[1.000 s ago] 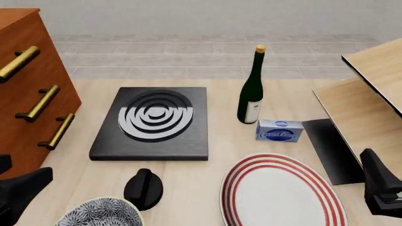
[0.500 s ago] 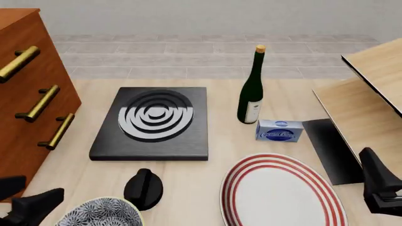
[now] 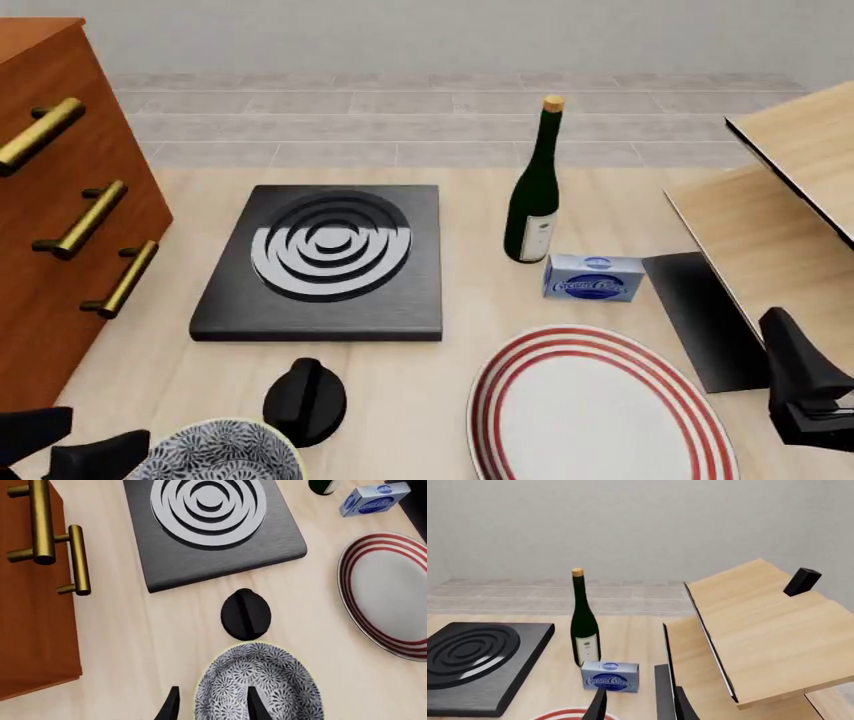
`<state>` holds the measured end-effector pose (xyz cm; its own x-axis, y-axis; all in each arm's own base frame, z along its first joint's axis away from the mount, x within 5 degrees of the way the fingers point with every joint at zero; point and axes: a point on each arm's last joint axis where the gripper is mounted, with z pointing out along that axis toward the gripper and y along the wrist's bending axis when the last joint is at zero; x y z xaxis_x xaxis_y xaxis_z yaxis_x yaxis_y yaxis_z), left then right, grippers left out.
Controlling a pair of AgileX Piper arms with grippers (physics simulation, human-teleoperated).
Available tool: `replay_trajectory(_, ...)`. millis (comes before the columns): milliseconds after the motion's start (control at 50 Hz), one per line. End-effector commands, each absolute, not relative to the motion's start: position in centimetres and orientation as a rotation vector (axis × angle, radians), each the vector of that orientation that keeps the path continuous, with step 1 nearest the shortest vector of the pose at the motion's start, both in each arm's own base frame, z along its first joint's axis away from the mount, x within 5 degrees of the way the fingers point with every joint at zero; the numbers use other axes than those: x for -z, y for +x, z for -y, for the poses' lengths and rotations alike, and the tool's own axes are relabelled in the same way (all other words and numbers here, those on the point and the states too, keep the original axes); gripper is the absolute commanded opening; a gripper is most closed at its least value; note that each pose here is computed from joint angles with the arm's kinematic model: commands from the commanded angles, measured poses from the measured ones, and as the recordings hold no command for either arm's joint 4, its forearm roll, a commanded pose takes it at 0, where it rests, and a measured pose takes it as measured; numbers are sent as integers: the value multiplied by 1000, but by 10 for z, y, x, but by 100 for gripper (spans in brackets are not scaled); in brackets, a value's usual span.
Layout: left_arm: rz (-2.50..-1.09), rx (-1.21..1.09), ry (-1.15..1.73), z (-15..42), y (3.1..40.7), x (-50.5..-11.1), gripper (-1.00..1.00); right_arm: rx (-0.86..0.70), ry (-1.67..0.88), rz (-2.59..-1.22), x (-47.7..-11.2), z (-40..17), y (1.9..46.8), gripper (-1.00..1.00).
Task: Put the bowl on the top of the cabinet.
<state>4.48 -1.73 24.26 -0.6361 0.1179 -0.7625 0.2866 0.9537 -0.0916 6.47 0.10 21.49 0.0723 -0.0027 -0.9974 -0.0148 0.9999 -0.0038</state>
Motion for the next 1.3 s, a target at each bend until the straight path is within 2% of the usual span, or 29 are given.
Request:
replay_trajectory(20,-2293,255,250,17,45,-230,100,-8,-15,-1499,-216,-1,69,100)
replay_trajectory(580,-2335,272,186,17,46,-189,100,-5,-11,-1499,-218,-1,80,100)
replay_trajectory(680,-2345,275,172,17,45,-187,100,-4,-13,-1499,-218,-1,82,100)
replay_trajectory(700,-2347,274,171,17,45,-188,100,-3,-45,-1602,-202,-2,56,100)
replay_trajectory(1300,-2391,281,117,15,43,-179,100,-3,-45,-1602,-202,-2,56,100)
